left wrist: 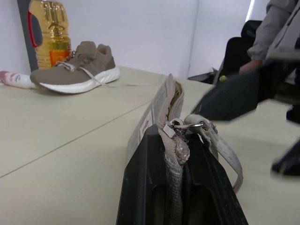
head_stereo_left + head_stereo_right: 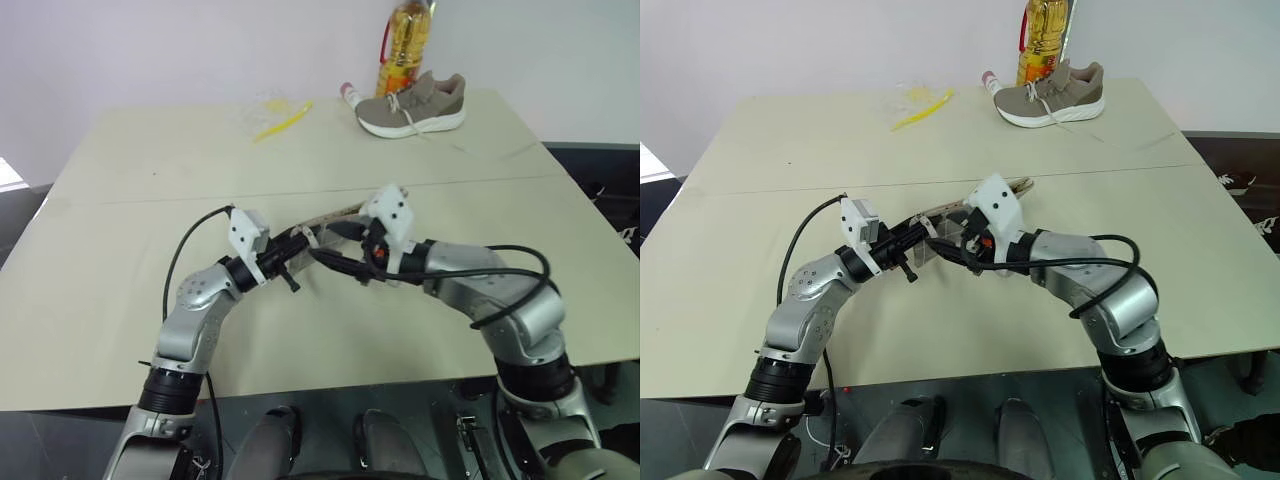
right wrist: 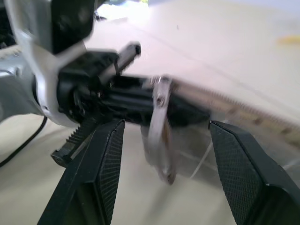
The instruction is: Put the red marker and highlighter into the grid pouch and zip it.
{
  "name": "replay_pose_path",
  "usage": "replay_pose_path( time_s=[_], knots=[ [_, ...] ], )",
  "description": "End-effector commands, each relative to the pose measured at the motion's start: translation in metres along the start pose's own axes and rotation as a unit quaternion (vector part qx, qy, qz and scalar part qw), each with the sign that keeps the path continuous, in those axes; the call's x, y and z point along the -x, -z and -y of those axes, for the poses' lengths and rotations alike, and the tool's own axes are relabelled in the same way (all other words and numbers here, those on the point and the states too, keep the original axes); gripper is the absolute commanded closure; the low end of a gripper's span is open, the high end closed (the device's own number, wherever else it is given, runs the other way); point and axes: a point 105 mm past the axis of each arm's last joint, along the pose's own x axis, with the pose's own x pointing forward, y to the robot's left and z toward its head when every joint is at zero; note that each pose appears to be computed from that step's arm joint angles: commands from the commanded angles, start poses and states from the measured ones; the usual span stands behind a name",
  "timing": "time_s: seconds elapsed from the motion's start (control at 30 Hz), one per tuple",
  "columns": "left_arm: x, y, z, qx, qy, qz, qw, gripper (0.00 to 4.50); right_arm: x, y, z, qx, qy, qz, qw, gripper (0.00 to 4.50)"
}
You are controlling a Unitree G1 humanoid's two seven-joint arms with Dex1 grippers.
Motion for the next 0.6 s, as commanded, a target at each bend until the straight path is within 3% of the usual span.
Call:
replay_pose_path(
  time_s=[0.03,0.2,0.6],
  knots=[
    [-0.003,-0.014,0.000,-0.024,0.001,0.023,0.999,4.50,-0.002,-0.004,-0.002,0.004,0.004,0.006,1.000,2.12],
    [-0.002,-0.014,-0.001,-0.027,-0.003,0.024,0.999,4.50,-0.001,-0.004,0.003,0.003,0.013,0.000,1.000,4.48],
    [0.009,0.001,0.005,-0.064,0.028,-0.013,0.997,4.50,0.043,-0.043,0.060,0.061,0.111,0.016,0.992,4.48]
  ],
)
